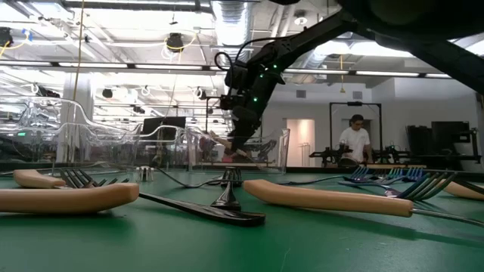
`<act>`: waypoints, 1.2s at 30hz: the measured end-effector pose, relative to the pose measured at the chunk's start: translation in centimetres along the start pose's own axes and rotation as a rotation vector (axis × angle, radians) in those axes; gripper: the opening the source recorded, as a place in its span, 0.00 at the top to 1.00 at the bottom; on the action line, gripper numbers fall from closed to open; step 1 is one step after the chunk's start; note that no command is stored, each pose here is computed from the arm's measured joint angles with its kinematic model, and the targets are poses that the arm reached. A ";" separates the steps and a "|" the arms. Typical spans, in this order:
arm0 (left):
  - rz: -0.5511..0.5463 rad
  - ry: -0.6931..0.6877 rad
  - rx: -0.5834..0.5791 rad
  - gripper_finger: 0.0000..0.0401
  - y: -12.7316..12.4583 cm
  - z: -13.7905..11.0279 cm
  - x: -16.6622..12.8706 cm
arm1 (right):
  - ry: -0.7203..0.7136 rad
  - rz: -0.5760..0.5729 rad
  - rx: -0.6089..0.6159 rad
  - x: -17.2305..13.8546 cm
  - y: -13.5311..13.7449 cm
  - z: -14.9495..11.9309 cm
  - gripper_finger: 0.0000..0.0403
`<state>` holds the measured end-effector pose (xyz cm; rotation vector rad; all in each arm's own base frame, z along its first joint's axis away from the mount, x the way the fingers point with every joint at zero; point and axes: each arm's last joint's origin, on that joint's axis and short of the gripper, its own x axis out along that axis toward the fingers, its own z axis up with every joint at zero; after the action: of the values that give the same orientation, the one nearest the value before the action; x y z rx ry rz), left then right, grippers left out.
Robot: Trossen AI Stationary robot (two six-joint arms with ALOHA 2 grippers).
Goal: Sort silverware by color (type)
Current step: Put the yellow fork into the top right transparent bin, then put the black fork into the middle left transparent bin
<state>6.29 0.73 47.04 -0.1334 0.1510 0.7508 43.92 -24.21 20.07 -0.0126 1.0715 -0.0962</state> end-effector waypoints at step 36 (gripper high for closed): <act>-0.051 0.018 0.031 0.42 -0.1 -0.1 0.0 | 0.159 0.000 0.258 -17.3 0.2 -1.0 0.51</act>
<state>6.36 0.62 47.00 -0.1138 0.1763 0.6957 34.80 -22.48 34.70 0.2308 1.2107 -0.2382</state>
